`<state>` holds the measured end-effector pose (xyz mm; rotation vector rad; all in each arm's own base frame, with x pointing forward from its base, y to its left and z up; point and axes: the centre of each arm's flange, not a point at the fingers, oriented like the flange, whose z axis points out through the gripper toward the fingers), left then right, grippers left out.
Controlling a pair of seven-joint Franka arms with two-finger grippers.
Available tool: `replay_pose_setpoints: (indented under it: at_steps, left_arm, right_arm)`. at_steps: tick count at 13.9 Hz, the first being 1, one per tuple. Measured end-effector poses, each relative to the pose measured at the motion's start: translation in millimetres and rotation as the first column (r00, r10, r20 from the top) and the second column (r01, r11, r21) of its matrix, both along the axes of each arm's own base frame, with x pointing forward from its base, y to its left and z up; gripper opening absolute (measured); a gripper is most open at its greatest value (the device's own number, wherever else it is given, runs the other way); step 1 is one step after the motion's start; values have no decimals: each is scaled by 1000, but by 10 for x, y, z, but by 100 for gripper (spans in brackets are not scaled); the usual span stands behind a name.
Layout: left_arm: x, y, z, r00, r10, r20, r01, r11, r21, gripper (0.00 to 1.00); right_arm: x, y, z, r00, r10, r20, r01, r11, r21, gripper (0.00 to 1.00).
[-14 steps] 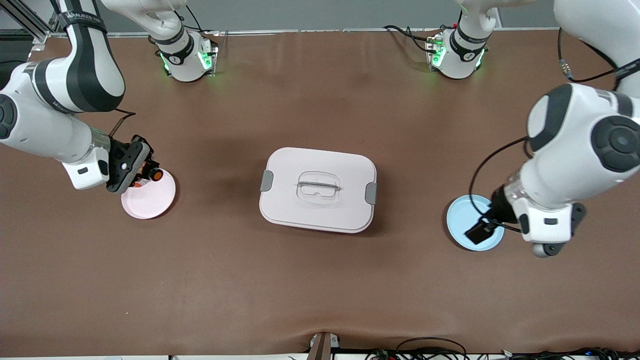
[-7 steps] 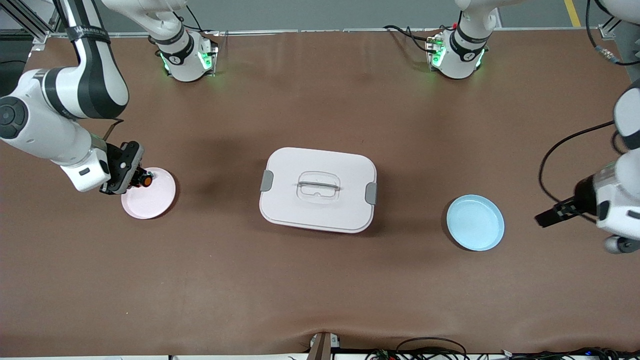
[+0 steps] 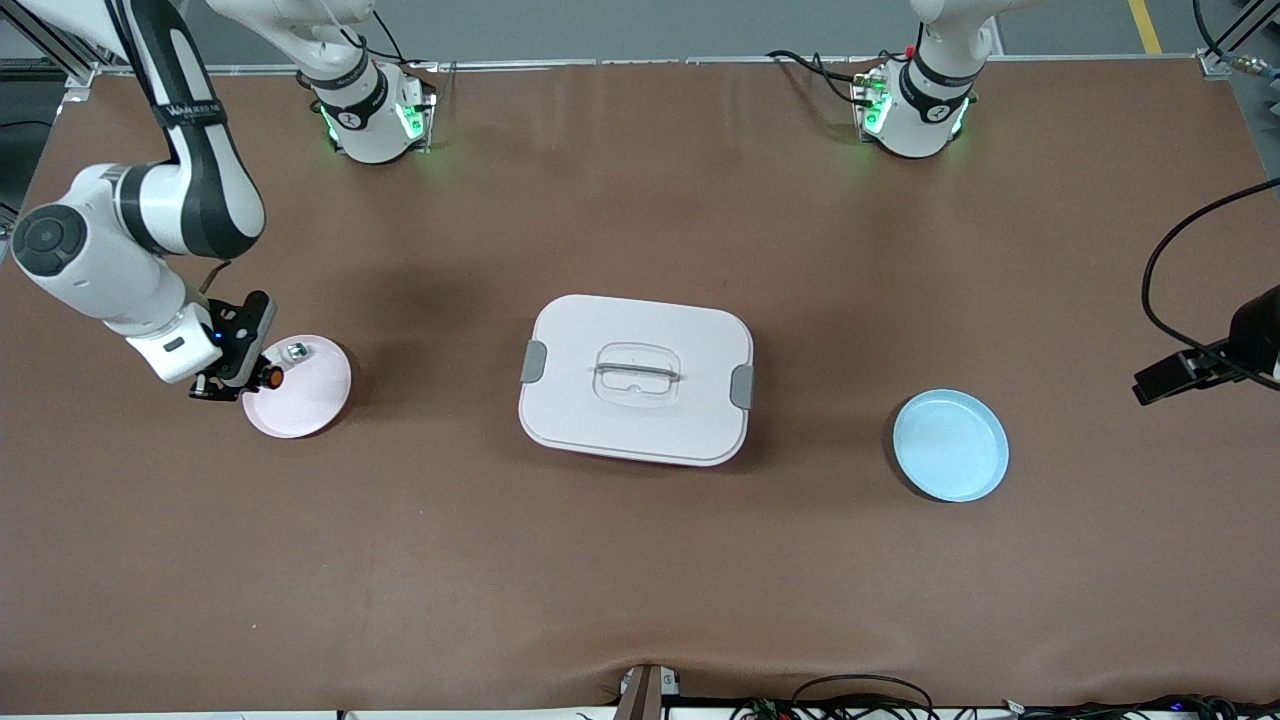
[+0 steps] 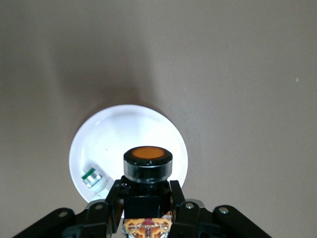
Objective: Transfer orange switch to right arm and place
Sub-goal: 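Lower the switch onto the white plate while the left gripper withdraws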
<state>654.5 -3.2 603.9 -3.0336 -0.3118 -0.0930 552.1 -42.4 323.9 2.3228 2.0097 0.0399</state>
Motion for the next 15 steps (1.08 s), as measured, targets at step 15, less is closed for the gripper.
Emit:
replay_pose_setpoints:
  at_steps: [15]
  left_arm:
    - [-883, -167, 379, 992, -126, -4, 126, 991, -49, 100]
  right_arm:
    - [-209, -239, -1422, 996, 90, 27, -89, 995, -34, 42]
